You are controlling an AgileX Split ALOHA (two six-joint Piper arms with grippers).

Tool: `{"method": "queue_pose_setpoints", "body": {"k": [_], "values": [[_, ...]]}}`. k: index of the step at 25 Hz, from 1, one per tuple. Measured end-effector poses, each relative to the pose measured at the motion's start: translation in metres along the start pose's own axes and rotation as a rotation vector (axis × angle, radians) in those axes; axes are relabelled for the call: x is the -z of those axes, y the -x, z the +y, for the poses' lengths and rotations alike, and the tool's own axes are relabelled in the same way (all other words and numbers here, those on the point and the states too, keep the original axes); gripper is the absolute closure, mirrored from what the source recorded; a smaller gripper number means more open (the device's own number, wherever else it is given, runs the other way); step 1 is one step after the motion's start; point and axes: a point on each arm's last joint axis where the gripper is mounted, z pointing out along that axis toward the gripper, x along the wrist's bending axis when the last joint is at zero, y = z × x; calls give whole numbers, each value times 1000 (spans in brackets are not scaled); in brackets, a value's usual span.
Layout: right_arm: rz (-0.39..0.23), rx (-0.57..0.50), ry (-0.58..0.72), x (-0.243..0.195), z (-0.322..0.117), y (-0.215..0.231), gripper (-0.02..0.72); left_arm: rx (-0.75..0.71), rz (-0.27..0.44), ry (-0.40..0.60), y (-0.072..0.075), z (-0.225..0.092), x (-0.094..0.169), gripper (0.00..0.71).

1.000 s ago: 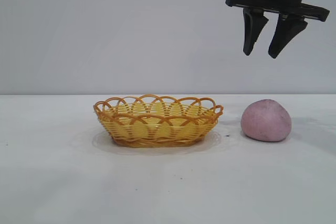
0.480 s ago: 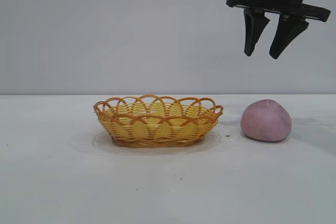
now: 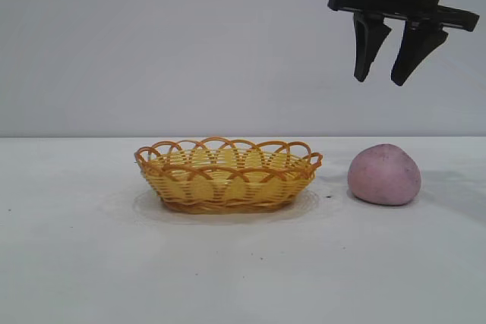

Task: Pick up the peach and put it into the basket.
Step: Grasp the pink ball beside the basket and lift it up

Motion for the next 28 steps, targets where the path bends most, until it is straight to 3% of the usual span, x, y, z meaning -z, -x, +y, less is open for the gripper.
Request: {"method": "queue_pose_setpoints", "body": {"k": [8, 13, 18, 28], "values": [[-2, 3, -82, 0, -7, 0, 372, 1, 2, 0, 0, 0, 0, 249], [-9, 8, -104, 0, -9, 1, 372, 34, 57, 1, 1, 0, 0, 249], [-10, 13, -136, 1, -12, 0, 372, 36, 62, 1, 1, 0, 0, 249], [6, 152, -234, -12, -28, -51, 372, 36, 62, 1, 1, 0, 0, 249]]}}
